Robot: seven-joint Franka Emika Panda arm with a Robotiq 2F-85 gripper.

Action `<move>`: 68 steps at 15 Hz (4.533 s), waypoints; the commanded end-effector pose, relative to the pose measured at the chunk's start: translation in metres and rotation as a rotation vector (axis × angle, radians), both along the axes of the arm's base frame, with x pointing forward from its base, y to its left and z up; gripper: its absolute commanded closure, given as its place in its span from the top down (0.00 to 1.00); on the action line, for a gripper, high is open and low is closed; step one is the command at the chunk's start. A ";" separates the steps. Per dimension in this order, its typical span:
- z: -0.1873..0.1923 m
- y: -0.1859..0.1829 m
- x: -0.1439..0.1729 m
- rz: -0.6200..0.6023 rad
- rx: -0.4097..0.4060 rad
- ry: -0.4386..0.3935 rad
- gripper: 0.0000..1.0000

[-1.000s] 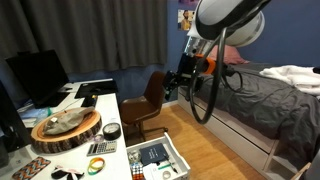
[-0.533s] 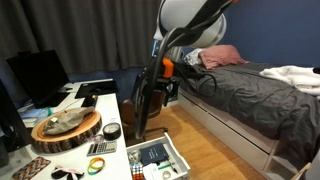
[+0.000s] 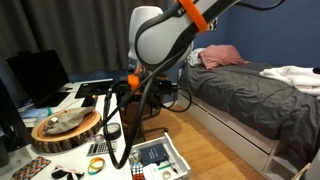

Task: Put the black masking tape in the open drawer and then move the paper to the left

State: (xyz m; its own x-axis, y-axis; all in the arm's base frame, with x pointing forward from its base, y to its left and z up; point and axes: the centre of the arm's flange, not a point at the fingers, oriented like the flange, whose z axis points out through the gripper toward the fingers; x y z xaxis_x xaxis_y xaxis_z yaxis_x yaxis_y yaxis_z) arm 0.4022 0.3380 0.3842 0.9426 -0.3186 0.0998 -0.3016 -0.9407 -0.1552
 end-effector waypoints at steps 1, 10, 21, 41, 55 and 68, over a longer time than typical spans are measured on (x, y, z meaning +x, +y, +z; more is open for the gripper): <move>-0.003 -0.001 0.001 0.001 -0.002 0.006 1.00; 0.002 -0.001 -0.001 0.005 -0.001 -0.004 1.00; -0.054 0.050 0.084 -0.149 -0.015 0.032 1.00; -0.164 0.074 0.223 -0.250 0.034 0.011 1.00; -0.197 0.070 0.225 -0.261 0.009 0.054 0.12; -0.142 -0.020 0.157 -0.321 0.104 0.055 0.04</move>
State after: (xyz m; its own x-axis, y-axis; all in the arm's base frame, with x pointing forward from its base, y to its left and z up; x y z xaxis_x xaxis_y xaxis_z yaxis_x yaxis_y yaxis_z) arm 0.6132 0.3627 0.2190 0.7914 -0.6110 0.0177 -0.5981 -0.7801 -0.1837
